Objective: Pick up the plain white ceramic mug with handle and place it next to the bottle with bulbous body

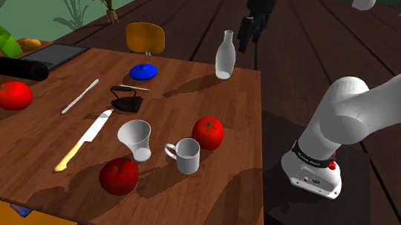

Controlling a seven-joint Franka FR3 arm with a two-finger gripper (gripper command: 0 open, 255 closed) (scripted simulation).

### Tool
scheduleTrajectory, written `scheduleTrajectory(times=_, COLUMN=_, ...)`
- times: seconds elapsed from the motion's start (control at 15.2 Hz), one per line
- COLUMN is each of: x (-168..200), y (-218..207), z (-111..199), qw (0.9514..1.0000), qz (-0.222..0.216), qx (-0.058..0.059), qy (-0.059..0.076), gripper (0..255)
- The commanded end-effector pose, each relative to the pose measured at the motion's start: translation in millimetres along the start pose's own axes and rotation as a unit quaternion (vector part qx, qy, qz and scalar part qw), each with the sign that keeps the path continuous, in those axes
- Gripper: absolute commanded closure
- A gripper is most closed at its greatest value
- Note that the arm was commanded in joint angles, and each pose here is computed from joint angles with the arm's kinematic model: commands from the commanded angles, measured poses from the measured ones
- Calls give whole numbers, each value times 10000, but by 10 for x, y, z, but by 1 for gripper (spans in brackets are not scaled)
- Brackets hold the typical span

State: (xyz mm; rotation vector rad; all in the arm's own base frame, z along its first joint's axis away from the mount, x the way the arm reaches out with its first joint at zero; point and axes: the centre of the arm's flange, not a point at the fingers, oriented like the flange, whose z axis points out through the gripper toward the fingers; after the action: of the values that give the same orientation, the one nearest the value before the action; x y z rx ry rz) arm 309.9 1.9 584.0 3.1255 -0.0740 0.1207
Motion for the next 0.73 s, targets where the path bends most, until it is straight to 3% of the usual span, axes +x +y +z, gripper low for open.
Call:
scheduleTrajectory(times=0.0, x=0, y=0, z=0, qw=10000, qz=0, qx=0, qy=0, gripper=0)
scheduleTrajectory(times=0.66, x=-3, y=-1023, z=816, qw=9979, qz=580, qx=22, qy=-273, gripper=0)
